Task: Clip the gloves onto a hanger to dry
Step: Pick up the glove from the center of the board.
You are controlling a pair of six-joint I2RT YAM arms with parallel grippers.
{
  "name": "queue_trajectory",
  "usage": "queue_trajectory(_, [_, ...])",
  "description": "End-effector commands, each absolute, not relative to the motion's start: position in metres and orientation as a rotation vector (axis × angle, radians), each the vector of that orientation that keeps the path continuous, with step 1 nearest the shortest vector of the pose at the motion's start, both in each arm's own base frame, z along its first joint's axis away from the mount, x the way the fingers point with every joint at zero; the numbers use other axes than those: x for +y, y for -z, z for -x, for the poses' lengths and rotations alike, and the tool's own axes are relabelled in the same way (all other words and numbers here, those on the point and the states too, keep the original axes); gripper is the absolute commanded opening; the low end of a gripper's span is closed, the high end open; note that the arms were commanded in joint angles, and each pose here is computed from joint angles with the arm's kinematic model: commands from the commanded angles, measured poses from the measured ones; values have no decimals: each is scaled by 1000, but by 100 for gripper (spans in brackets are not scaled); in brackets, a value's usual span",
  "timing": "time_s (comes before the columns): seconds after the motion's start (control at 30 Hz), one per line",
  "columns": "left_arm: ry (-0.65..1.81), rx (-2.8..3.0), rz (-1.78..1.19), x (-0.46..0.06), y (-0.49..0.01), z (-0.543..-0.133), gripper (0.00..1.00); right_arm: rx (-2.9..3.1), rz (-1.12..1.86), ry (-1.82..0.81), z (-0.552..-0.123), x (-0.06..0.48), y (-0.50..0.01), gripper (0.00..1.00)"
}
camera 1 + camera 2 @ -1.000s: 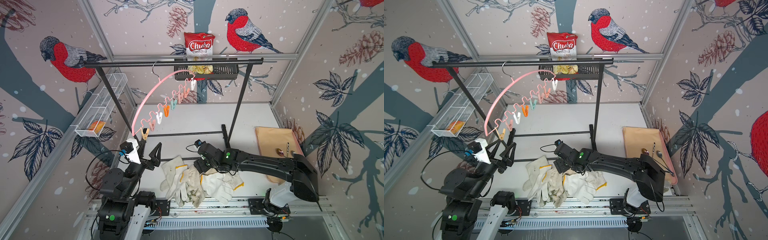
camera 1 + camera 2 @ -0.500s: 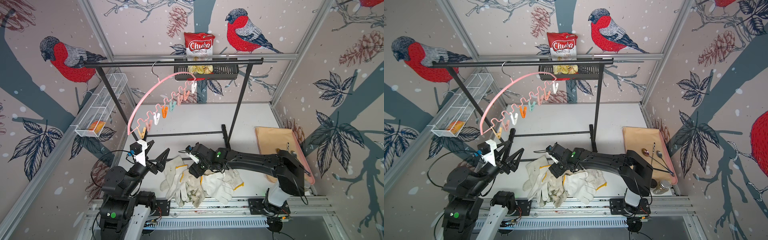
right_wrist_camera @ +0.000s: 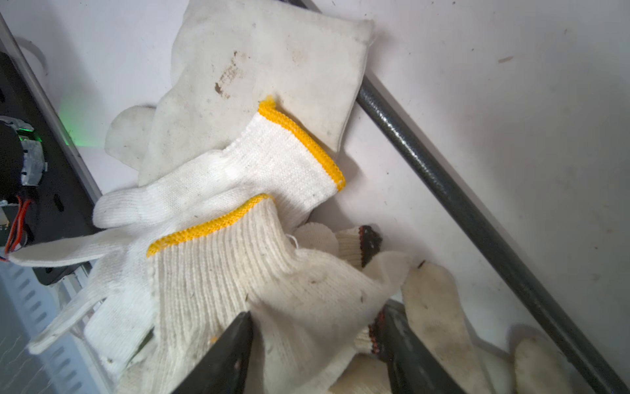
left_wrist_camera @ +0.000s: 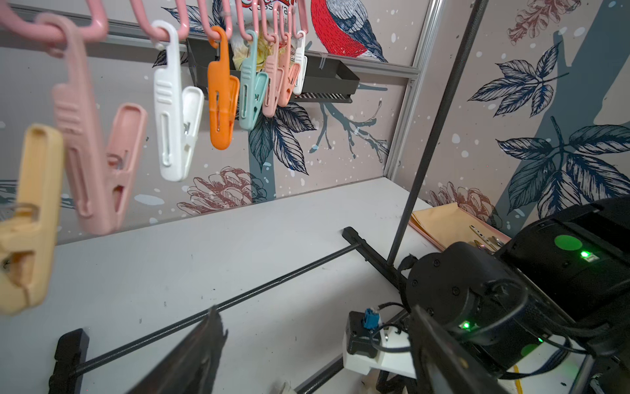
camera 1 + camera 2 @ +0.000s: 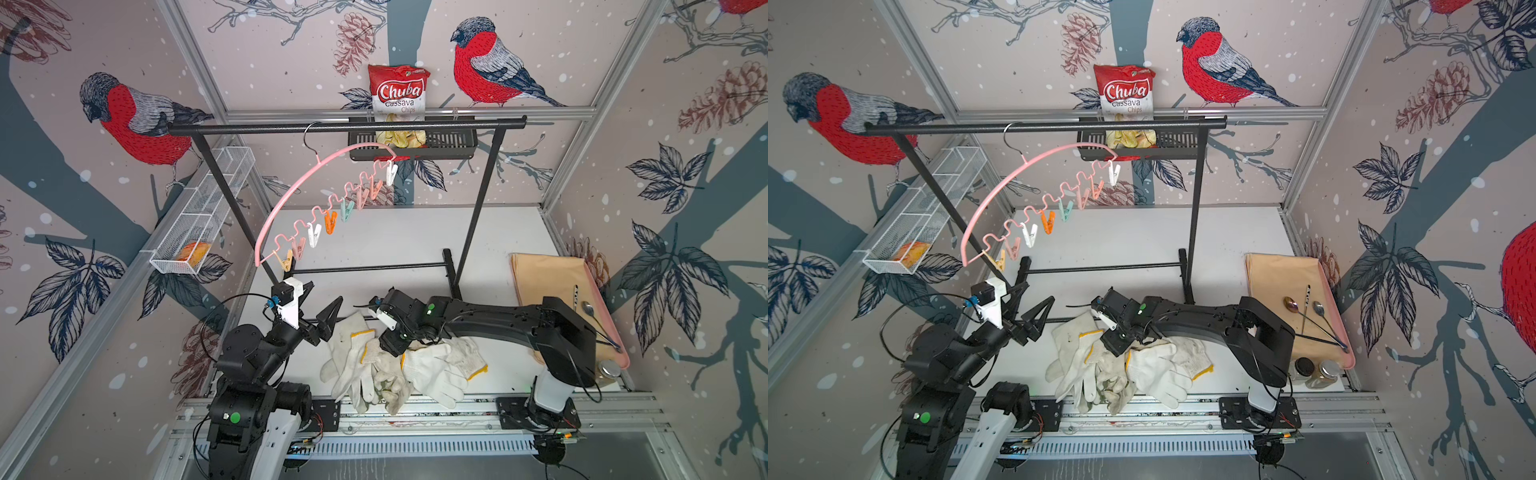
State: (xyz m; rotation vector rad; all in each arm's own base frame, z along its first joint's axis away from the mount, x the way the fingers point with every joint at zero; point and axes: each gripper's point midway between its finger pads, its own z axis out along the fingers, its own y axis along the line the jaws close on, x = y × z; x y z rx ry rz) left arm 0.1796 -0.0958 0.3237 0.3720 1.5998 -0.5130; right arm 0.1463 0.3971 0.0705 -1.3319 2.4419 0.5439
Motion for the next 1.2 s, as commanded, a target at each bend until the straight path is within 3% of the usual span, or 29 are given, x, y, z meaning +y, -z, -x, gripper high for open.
queue_trajectory(0.0, [502,1569,-333,-92,-331,-185,84,2430,1347,-563,-148,400,-71,58])
queue_trajectory(0.3, [527,1620,-238,-86,-313,-199,81,2422,1240,-646,-169,393,-94,18])
queue_trajectory(0.43, [551,1642,-252,-91,-309,-203,79,2396,1116,-740,-186,382,-126,10])
queue_trajectory(0.57, [594,1652,-257,-96,-305,-206,78,2350,977,-830,-206,364,-161,7])
queue_trajectory(0.87, [667,1700,-277,-110,-287,-214,78,2314,867,-874,-218,344,-186,3])
queue_trajectory(1.17, [960,1724,-325,-160,-279,-216,77,2153,806,-914,-222,331,-255,1])
